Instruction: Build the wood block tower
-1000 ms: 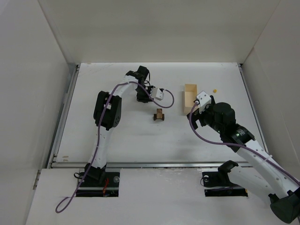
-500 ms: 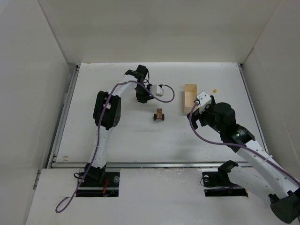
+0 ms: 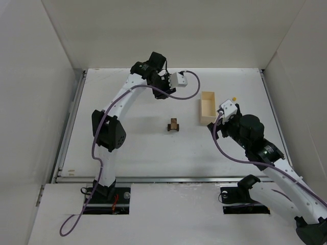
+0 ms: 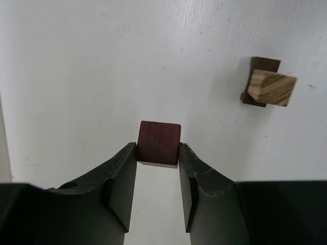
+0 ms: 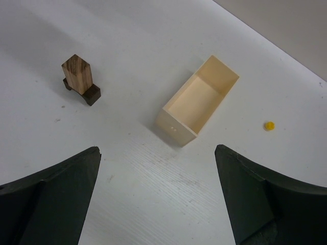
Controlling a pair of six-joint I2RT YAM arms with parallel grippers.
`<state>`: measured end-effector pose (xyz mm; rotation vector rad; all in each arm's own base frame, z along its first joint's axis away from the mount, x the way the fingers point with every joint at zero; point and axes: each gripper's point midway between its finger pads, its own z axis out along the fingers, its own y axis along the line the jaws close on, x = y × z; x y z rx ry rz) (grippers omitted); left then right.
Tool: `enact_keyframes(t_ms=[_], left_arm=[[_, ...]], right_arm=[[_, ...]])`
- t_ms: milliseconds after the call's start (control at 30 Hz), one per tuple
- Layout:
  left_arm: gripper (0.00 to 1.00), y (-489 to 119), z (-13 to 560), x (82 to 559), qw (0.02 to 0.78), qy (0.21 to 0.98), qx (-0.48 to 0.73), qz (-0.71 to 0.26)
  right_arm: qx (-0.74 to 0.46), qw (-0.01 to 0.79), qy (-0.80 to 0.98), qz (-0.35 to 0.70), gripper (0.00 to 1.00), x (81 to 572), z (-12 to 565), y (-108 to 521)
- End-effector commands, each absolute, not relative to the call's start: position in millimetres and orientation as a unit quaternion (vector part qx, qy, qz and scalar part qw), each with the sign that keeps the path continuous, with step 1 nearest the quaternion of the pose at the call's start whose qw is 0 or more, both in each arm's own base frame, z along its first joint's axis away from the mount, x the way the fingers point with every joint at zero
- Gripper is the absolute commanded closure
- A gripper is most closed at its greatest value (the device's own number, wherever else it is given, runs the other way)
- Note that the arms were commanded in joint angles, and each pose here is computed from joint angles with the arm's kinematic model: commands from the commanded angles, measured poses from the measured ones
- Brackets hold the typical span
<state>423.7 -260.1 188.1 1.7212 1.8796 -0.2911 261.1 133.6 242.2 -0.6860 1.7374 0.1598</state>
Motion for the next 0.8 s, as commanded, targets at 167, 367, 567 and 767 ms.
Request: enact_keyframes(t_ms=[167, 367, 567, 767], left_arm=[[1.00, -277.9, 221.5, 362.9, 0.256, 0.705, 0.651, -0.121], [1.00, -292.5, 209.6, 335.8, 0.229, 0.704, 0.660, -0.131], [1.00, -307.9, 197.2, 316.2, 0.204, 0.710, 0.657, -0.148], [1.00, -310.6, 185.7, 323.7, 0.210, 0.726, 0.639, -0.141]], right_arm=[[-0.245, 0.640, 0.726, 0.061, 0.01, 249.9, 285.3, 113.5], [-0.224, 0.637, 0.736, 0.047, 0.01, 236.6, 279.0, 96.6], [-0.218, 0.631, 0.744, 0.041, 0.01, 234.3, 272.6, 92.1], [-0.220, 0.624, 0.749, 0.039, 0.01, 234.7, 264.2, 92.3]])
